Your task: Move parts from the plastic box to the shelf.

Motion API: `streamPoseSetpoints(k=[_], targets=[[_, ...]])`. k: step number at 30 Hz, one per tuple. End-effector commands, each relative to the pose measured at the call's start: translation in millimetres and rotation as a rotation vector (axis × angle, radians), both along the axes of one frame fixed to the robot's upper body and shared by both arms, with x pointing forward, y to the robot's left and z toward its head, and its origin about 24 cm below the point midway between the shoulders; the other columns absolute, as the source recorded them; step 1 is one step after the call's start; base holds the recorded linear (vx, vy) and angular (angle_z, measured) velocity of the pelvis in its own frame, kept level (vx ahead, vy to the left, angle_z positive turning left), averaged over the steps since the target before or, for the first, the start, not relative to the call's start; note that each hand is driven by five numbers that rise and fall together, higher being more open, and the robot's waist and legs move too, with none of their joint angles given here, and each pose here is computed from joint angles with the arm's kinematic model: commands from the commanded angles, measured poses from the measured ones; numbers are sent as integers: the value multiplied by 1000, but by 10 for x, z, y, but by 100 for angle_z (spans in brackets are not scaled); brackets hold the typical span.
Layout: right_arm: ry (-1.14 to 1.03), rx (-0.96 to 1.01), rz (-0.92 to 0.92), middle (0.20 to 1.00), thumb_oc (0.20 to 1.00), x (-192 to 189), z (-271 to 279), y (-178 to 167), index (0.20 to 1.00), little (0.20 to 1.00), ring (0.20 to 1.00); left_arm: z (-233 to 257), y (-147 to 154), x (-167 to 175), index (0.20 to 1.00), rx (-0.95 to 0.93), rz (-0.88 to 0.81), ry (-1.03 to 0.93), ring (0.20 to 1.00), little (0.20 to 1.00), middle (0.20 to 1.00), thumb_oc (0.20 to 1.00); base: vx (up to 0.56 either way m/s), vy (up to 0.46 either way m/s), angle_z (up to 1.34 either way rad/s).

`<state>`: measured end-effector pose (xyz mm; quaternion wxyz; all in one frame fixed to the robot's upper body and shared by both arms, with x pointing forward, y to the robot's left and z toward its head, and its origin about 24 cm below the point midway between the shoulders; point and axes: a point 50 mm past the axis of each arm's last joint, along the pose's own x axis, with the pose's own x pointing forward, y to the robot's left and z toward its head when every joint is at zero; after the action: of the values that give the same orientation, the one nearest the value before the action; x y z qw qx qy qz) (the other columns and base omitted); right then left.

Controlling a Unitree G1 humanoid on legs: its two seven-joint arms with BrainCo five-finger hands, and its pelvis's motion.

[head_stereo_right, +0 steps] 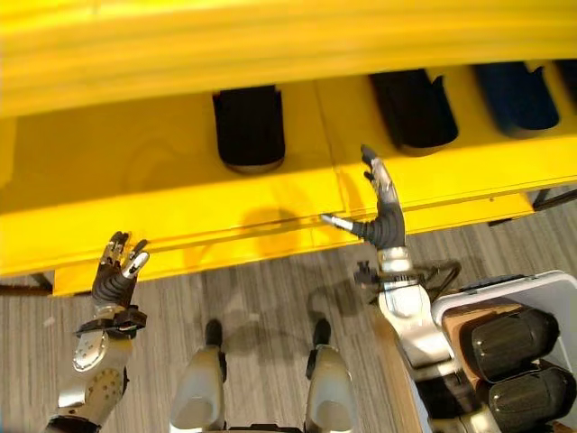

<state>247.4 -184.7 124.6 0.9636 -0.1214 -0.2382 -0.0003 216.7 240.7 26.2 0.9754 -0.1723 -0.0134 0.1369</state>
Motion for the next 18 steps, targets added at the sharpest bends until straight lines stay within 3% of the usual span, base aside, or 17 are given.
streamPoseSetpoints(k=[1,8,14,18], targets=[[-159,52,108,1000,1000,-2,306,26,1000,1000,1000,350,-110,266,1000,78,-98,-205,1000,1000,1000,1000,45,-96,-31],[-66,16,148,1000,1000,-201,94,24,1000,1000,1000,212,-139,153,1000,58,-101,-171,1000,1000,1000,1000,28,-99,-32],[-80,-7,3,1000,1000,-280,82,-191,1000,1000,1000,118,-226,149,1000,46,-127,-143,1000,1000,1000,1000,13,-154,1],[-80,-7,3,1000,1000,-280,82,-191,1000,1000,1000,118,-226,149,1000,46,-127,-143,1000,1000,1000,1000,29,-29,7]])
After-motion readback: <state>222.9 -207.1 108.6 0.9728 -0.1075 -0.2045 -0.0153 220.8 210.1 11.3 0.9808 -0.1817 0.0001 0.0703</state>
